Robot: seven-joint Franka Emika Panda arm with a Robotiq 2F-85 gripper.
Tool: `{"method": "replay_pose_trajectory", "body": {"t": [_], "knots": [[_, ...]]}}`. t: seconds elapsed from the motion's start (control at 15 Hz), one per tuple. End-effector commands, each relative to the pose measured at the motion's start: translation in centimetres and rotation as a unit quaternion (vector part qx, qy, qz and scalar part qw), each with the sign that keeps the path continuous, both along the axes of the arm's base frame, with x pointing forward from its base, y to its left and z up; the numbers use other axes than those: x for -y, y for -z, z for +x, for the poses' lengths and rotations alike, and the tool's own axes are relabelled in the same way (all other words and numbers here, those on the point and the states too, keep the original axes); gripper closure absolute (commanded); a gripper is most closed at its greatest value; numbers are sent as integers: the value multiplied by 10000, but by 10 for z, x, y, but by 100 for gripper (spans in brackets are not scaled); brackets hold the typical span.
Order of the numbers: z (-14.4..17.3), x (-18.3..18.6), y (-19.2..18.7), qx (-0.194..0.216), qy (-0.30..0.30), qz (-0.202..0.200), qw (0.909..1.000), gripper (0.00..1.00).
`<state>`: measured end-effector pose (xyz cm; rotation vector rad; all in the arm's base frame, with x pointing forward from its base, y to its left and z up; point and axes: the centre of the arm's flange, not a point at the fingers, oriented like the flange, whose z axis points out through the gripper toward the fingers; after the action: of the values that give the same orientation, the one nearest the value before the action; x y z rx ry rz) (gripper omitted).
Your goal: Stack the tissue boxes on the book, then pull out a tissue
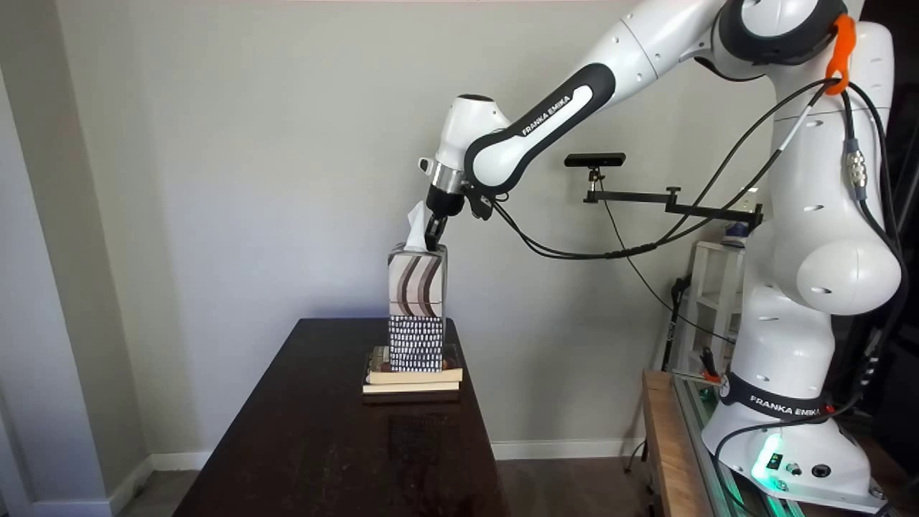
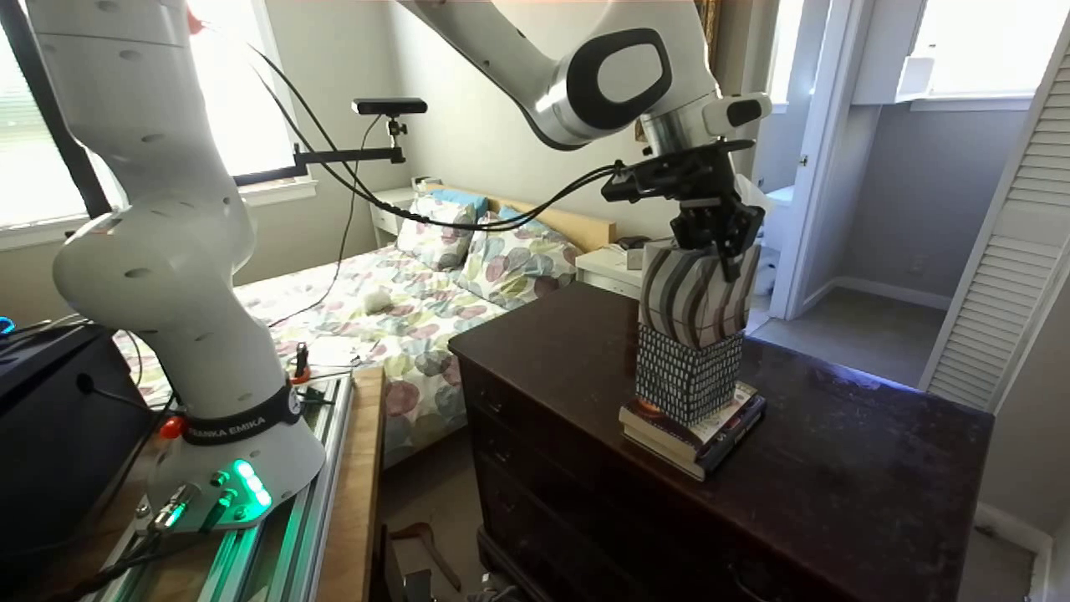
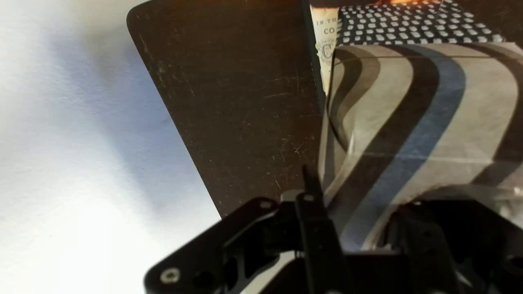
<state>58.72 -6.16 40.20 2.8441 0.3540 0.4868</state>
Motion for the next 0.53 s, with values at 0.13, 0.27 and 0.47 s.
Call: {"method": "replay_pose_trajectory", "body": {"t": [0.13, 0.27, 0.47], "knots": [[1, 3, 2, 124, 35, -50, 9999, 84], [1, 3, 1, 131, 33, -52, 9999, 64], [1, 4, 0, 154, 28, -49, 9999, 47]]}}
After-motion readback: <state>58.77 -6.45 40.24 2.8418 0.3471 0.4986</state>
